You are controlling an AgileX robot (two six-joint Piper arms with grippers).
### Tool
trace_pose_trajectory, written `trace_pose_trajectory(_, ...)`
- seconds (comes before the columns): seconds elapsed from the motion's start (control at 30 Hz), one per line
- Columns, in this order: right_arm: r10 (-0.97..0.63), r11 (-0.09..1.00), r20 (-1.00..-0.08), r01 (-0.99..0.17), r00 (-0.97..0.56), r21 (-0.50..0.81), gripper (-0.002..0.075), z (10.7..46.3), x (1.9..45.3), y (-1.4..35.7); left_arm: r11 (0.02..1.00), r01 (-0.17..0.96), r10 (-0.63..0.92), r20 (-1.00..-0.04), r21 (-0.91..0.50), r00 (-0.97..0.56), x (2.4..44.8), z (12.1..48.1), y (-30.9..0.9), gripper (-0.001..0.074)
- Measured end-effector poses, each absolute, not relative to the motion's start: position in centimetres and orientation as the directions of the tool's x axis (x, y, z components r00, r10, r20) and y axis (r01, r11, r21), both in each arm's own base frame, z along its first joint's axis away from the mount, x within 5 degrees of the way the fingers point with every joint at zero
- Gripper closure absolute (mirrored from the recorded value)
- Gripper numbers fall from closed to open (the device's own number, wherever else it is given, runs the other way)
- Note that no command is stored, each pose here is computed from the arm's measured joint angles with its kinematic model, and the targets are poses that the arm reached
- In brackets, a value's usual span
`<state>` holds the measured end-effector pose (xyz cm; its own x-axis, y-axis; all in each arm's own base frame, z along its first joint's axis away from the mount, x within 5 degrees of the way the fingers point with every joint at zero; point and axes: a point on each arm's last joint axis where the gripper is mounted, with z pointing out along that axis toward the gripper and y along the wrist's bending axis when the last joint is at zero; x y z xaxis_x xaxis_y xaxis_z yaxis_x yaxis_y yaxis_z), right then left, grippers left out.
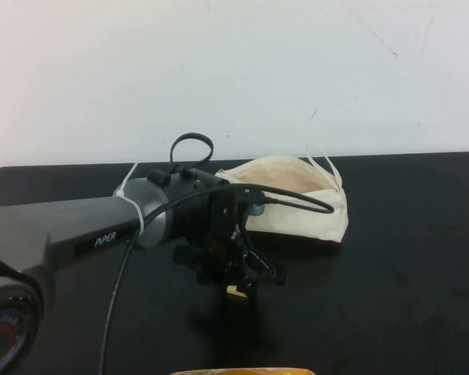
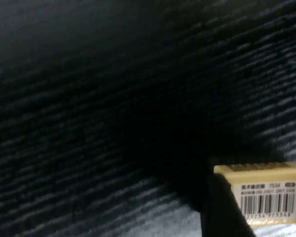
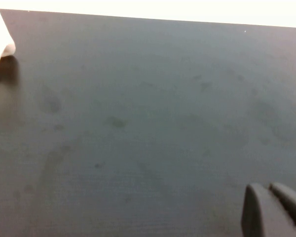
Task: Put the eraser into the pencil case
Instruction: Pick up the eraser from the table, then place the eraser on the pencil case
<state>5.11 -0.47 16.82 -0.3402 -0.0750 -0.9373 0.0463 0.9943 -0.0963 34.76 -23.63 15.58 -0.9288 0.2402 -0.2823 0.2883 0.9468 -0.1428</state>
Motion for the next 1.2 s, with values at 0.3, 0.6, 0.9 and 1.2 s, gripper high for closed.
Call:
trace_pose_trajectory(0.3, -0.075, 0.994, -0.937, 0.046, -0.34, -0.096, 0.0727, 16.8, 5.1, -0.5, 0.93, 0.337, 0.289, -0.279, -0.145, -0.916, 34.9, 20.1, -23.9, 0.0456)
trace_pose_trajectory(0.6, -0.075, 0.994, -0.937, 0.046, -0.34, -0.096, 0.0727, 16.8, 5.1, -0.5, 0.873, 0.467, 0.259, -0.68, -0.14, -0.687, 36.2, 30.9, -24.4, 0.0456)
trace_pose_trajectory(0.9, -0.075, 0.994, -0.937, 0.046, -0.34, -0.096, 0.0727, 16.8, 5.1, -0.5, 0.856, 0.516, 0.326, -0.787, 0.011, -0.524, 39.6, 27.1, -25.9, 0.0456)
trace_pose_trajectory(1.2, -0.075, 0.994, -0.937, 0.046, -0.34, -0.096, 0.0727, 16.8, 5.1, -0.5, 0.855, 0.519, 0.337, -0.778, 0.017, -0.53, 40.1, 25.7, -26.1, 0.0253)
